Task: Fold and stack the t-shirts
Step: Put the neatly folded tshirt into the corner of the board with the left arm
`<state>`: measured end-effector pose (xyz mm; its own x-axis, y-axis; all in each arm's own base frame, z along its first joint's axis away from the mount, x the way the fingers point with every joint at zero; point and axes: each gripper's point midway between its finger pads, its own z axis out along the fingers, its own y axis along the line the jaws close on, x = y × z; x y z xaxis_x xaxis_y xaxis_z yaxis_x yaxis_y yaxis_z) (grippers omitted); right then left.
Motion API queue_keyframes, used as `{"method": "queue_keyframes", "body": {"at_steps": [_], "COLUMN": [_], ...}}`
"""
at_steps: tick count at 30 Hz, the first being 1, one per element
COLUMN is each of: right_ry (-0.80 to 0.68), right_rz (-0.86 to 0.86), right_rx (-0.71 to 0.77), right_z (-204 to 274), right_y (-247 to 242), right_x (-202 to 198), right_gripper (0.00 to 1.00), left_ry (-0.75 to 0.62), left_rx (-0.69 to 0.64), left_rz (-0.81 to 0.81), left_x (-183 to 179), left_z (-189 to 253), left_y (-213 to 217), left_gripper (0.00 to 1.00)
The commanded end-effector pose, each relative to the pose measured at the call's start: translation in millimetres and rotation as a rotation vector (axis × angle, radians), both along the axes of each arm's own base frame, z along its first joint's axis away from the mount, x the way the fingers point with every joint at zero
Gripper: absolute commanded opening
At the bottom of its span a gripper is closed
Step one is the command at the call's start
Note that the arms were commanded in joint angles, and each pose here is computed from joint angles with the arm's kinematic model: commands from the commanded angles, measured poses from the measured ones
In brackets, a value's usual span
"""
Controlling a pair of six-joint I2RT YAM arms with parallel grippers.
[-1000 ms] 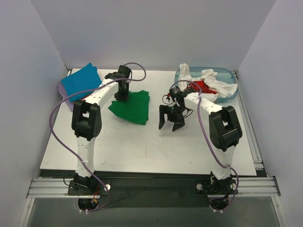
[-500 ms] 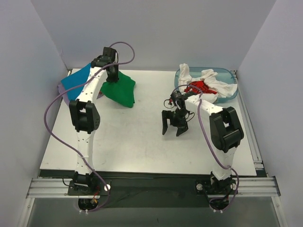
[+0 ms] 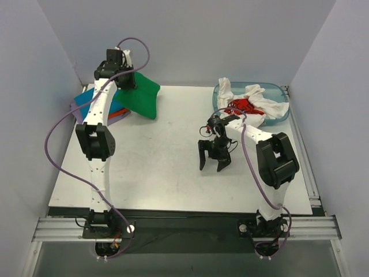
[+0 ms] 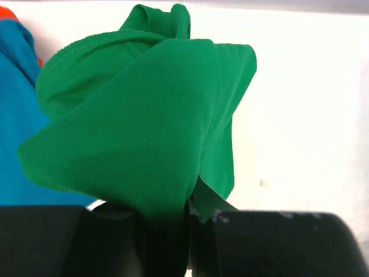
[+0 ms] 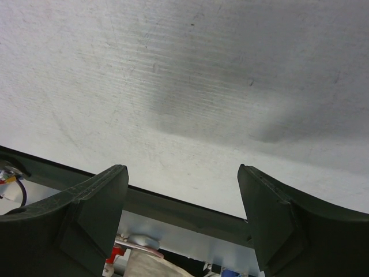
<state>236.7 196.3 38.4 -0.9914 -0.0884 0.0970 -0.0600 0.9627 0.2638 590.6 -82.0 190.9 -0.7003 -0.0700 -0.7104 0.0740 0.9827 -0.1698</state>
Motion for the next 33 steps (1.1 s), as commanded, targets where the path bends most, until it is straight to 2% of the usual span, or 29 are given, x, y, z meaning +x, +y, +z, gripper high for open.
{"method": "queue_keyframes", "body": {"at_steps": [1, 7, 15, 22, 33], "right_ry": [0.008, 0.003, -0.003, -0.006, -0.029], "right_rz": [0.005, 0.022, 0.034, 0.057, 0.054], "right_rx": [-0.035, -0.041, -0.045, -0.047, -0.044], "right_z": [14, 16, 17, 18, 23], "right_y": [-6, -2, 2, 8, 9], "right_x": [-14, -18, -19, -22, -20], "right_gripper": [0.79, 0.79, 0.79, 0.79, 0.79], "left_ry": [-0.229, -0.332, -0.368, -0.306, -0.178], "left_rx": [-0.105, -0.187, -0.256, -0.264, -0.230], "left_rz": [-0.007, 0.063, 0.126, 0.160, 0.227], "left_x": [25, 29, 16, 9, 5], "left_z": [77, 119, 142, 119, 56], "left_y": [10, 60, 118, 138, 174], "left_gripper": [0.00, 0.00, 0.00, 0.00, 0.00]}}
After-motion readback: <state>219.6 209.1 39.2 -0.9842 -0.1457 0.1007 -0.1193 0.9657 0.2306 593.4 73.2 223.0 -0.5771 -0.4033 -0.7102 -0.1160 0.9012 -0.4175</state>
